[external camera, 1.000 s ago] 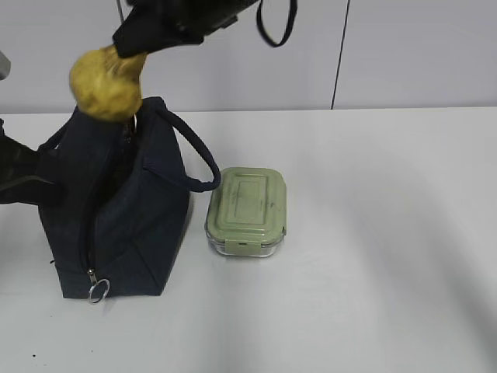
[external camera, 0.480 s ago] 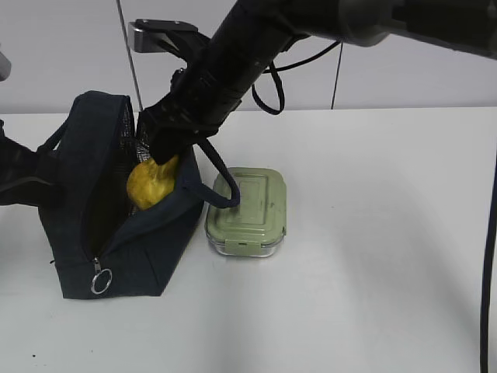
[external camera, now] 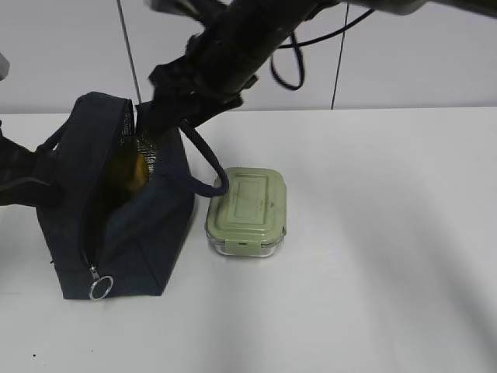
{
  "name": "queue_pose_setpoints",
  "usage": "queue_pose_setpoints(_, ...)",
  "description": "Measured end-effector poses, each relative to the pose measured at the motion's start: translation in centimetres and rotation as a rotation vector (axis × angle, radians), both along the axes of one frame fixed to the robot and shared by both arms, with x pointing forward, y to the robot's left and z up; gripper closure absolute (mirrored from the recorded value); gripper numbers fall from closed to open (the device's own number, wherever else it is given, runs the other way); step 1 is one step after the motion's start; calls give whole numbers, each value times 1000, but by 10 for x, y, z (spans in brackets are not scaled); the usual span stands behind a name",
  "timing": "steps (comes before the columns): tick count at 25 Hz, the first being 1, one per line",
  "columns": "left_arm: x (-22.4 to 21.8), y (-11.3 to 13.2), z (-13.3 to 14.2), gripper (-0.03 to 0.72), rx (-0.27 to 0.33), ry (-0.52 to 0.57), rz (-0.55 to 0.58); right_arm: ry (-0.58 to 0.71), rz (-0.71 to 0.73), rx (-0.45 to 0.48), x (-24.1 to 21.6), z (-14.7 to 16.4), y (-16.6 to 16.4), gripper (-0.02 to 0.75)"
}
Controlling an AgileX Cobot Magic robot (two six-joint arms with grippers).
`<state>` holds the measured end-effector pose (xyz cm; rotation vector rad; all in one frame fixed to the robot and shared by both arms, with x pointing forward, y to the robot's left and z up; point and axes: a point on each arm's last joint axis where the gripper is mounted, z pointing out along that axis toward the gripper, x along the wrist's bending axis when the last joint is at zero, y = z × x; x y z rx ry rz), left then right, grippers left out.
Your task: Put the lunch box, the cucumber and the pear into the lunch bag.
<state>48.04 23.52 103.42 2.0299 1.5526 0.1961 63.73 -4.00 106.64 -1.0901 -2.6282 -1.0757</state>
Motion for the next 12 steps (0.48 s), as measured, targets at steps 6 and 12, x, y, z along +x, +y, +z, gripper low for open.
queue_pose_setpoints(6,0,0,0,703,0,3,-1,118,-294,-148,19,-20,-94,241)
queue_pose_setpoints(12,-1,0,0,703,0,8,-4,389,-444,21,-10,-101,-130,246)
